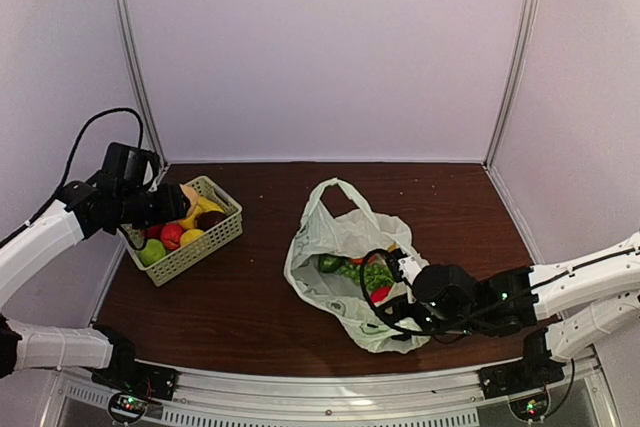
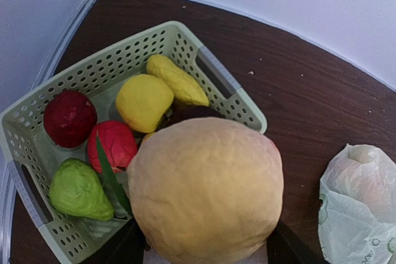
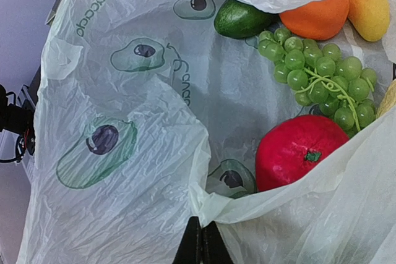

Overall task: Untie the knot of the plastic bag and take out the fruit
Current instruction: Place the fake fruit in the bin.

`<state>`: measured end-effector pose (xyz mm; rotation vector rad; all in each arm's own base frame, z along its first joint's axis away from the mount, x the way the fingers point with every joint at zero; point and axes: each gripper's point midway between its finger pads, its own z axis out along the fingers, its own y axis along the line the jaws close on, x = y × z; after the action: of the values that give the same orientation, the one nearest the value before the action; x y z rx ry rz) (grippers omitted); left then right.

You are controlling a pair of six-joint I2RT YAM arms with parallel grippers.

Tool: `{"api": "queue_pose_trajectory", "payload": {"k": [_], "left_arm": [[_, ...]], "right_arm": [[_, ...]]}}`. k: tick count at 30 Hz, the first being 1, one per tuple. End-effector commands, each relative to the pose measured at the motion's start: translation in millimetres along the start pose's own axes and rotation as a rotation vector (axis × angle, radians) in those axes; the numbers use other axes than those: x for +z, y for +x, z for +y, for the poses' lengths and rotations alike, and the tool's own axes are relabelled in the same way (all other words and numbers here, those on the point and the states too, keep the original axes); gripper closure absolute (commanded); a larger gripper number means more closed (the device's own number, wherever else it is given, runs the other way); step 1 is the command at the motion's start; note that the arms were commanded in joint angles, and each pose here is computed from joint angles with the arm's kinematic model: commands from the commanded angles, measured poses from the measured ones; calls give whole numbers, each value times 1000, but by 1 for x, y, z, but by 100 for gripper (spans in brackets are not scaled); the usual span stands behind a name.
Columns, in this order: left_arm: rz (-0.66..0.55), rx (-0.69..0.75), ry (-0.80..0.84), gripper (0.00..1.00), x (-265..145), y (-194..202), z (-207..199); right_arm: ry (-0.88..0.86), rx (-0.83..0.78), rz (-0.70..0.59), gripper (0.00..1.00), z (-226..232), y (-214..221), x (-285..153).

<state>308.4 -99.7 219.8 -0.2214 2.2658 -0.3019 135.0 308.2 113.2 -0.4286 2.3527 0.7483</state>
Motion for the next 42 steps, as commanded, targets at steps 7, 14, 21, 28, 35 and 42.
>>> {"api": "queue_pose_trajectory", "payload": {"k": [7,14,21,28,35,42], "left_arm": [[100,-40,-156,31,24,46,70],[132,-7,-231,31,42,55,90],[165,-8,-231,31,55,58,95],[175,-25,-228,18,55,62,95],[159,-34,-223,7,47,60,94],[78,-41,-69,8,12,36,64]], "right_arm": [[-14,-17,-3,100,11,-5,3],[-16,-14,-1,100,11,-5,2],[-5,-11,0,100,5,-2,-1],[-5,-9,3,100,6,-2,1],[-8,-13,3,100,8,-3,1],[-13,-12,1,100,9,-5,-2]]}}
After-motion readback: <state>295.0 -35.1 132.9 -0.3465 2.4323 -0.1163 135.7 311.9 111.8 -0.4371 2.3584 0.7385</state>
